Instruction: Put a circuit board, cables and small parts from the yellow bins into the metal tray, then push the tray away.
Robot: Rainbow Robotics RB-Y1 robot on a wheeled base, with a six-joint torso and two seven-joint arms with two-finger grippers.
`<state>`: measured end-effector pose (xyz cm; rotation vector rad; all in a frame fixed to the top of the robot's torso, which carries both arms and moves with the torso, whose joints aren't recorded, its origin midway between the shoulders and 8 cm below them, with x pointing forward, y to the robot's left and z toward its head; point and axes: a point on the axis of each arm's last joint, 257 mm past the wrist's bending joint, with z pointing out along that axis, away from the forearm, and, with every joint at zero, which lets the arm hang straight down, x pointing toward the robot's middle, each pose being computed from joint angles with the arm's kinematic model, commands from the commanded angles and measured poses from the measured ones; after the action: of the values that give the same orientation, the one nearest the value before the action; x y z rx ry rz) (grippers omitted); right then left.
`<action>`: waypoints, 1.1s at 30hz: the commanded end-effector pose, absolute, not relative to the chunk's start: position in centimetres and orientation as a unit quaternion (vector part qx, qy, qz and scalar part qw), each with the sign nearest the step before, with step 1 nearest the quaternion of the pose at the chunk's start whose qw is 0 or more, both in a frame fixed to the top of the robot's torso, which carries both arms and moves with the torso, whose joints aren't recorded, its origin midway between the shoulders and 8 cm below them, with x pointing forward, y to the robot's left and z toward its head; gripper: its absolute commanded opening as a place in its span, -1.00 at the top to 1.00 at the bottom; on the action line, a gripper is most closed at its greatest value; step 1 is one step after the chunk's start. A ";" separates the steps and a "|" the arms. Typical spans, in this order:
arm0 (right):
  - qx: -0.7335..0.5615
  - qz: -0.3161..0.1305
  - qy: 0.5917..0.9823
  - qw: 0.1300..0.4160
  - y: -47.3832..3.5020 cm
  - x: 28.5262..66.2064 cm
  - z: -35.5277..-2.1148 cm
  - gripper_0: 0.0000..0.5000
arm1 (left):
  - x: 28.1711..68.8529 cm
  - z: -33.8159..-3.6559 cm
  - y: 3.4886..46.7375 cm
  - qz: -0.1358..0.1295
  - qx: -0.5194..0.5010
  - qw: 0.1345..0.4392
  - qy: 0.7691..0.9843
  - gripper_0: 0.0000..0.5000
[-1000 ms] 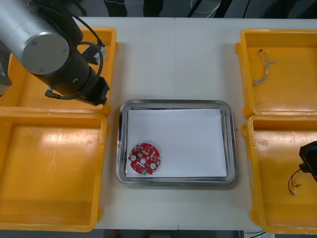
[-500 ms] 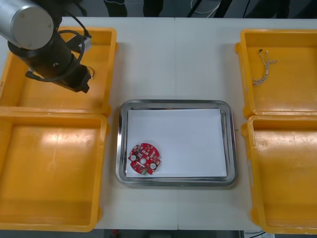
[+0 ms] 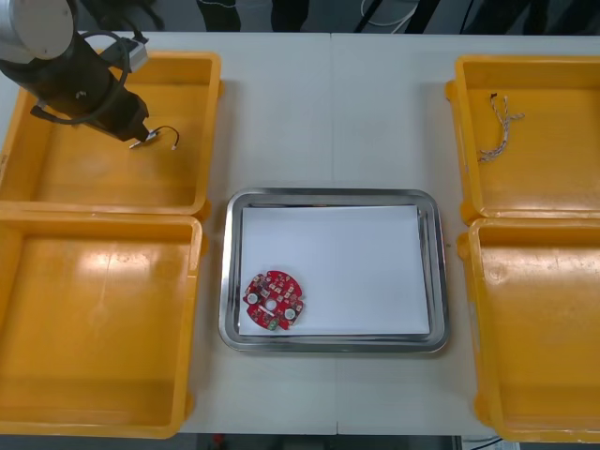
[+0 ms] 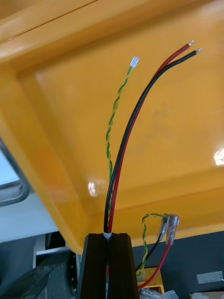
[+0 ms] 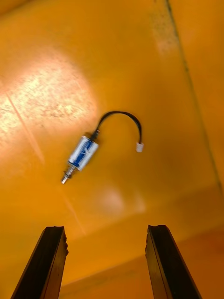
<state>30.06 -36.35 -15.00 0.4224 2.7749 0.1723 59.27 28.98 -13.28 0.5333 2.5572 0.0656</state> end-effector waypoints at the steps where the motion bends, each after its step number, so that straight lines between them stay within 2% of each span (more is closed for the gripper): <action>1: 0.032 0.042 0.981 0.186 -34.7 31.0 -11.6 1.00 | 62.5 -8.8 27.0 0.049 0.304 0.313 0.899 -1.00; 6: -0.076 0.040 0.975 0.206 -31.3 31.5 -10.5 1.00 | 63.6 -9.1 26.7 0.058 0.326 0.311 0.891 -1.00; 14: -0.239 0.032 0.939 0.245 -25.6 32.1 -9.8 1.00 | 64.6 -10.5 26.7 0.069 0.378 0.301 0.873 -1.00; 21: -0.341 0.021 0.903 0.259 -22.0 31.6 -10.0 1.00 | 65.1 -11.5 26.9 0.079 0.395 0.280 0.871 -1.00; 23: -0.377 0.015 0.889 0.262 -20.7 31.6 -10.2 1.00 | 65.5 -11.8 27.0 0.090 0.397 0.275 0.871 -1.00; 33: -0.502 -0.009 0.824 0.263 -16.5 32.1 -12.2 1.00 | 66.8 -12.9 26.6 0.102 0.395 0.280 0.869 -1.00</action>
<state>32.03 -18.03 -12.51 -1.2014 2.3426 0.0305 64.72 28.90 -16.68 1.0233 2.4331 0.2502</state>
